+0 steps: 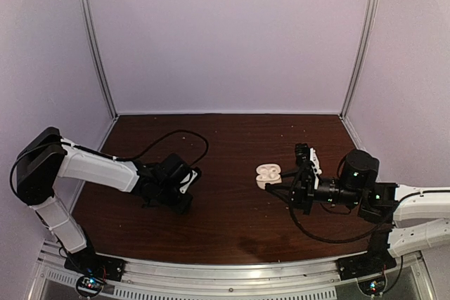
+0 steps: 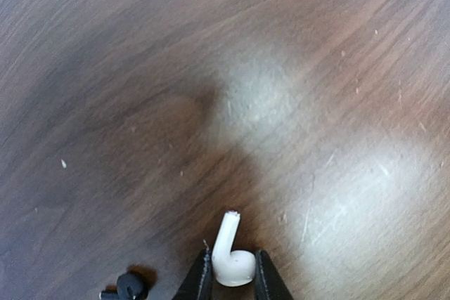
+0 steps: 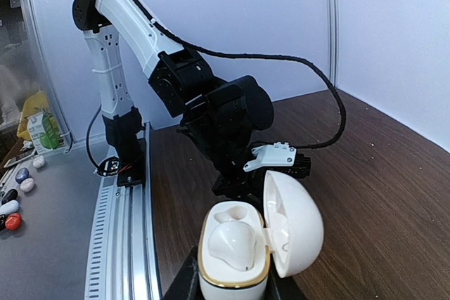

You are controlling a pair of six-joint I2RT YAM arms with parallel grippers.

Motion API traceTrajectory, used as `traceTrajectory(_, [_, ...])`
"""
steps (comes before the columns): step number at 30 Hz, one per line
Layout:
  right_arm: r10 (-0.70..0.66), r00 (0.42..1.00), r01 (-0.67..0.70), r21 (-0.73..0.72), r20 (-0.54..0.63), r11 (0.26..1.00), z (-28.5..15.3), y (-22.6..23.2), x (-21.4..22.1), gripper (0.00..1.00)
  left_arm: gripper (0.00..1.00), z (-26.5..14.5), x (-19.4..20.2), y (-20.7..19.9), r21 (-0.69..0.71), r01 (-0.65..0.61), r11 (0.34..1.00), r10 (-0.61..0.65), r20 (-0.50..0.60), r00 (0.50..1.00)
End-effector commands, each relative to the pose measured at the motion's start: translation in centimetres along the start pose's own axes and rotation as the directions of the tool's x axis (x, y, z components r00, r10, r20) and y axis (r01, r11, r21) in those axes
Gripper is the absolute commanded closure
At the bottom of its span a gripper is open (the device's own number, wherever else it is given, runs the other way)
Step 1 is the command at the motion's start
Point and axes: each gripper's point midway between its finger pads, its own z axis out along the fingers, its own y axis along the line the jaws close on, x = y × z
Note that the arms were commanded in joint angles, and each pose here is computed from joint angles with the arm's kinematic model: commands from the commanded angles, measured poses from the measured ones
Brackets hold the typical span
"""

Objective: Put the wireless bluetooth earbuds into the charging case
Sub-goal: Pick up the left earbud from the center of the board, then insert the left earbud into the left side groove of the charging case.

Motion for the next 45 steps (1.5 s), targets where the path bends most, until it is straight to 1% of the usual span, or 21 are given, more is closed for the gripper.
traceTrajectory(1, [-0.039,0.999,0.039,-0.027,0.032,0.999,0.0,0.4,-0.6,1.0,0.84,-1.5,0.3,0.5,-0.003,-0.034,0.999,0.034,-0.012,0.999])
traceTrajectory(5, [-0.123,0.992,0.126,-0.075,0.036,0.989,0.1,1.2,-0.2,1.0,0.87,-4.1,-1.2,-0.5,0.05,-0.054,0.997,0.052,0.037,0.998])
traceTrajectory(9, [-0.237,0.971,0.24,-0.086,0.044,0.967,0.4,1.4,0.1,1.0,0.88,-7.8,-3.0,-3.6,0.199,-0.08,0.977,0.059,0.108,0.992])
traceTrajectory(14, [-0.367,0.928,0.369,-0.022,0.067,0.929,0.7,0.6,0.2,1.0,0.89,-12.8,-4.5,-6.7,0.376,-0.095,0.922,0.037,0.159,0.987])
traceTrajectory(20, [-0.508,0.86,0.504,0.088,0.038,0.859,1.3,-1.3,1.7,1.0,0.9,-18.2,-6.0,-8.7,0.514,-0.114,0.85,0.003,0.211,0.977])
traceTrajectory(26, [-0.588,0.809,0.581,0.159,0.0,0.798,2.1,-2.9,2.3,1.0,0.9,-20.4,-6.0,-10.4,0.617,-0.117,0.778,0.01,0.174,0.985])
traceTrajectory(31, [-0.612,0.791,0.607,0.141,-0.011,0.782,3.1,-2.9,3.0,1.0,0.91,-22.0,-6.3,-11.7,0.681,-0.118,0.722,0.019,0.151,0.988])
traceTrajectory(36, [-0.63,0.777,0.627,0.116,-0.016,0.771,4.1,-2.5,4.0,1.0,0.91,-22.4,-6.1,-12.7,0.73,-0.087,0.678,0.03,0.09,0.995])
traceTrajectory(38, [-0.637,0.771,0.635,0.102,-0.019,0.766,4.5,-2.2,4.4,1.0,0.91,-22.3,-6.2,-12.8,0.734,-0.066,0.676,0.024,0.068,0.997])
traceTrajectory(42, [-0.649,0.761,0.648,0.078,-0.013,0.758,5.3,-1.6,4.9,1.0,0.91,-21.6,-6.3,-12.6,0.715,-0.021,0.699,0.014,0.016,1.0])
traceTrajectory(45, [-0.662,0.749,0.662,0.056,-0.01,0.748,6.1,-1.1,5.3,1.0,0.91,-21.0,-6.2,-12.6,0.71,0.012,0.704,0.003,-0.02,1.0])
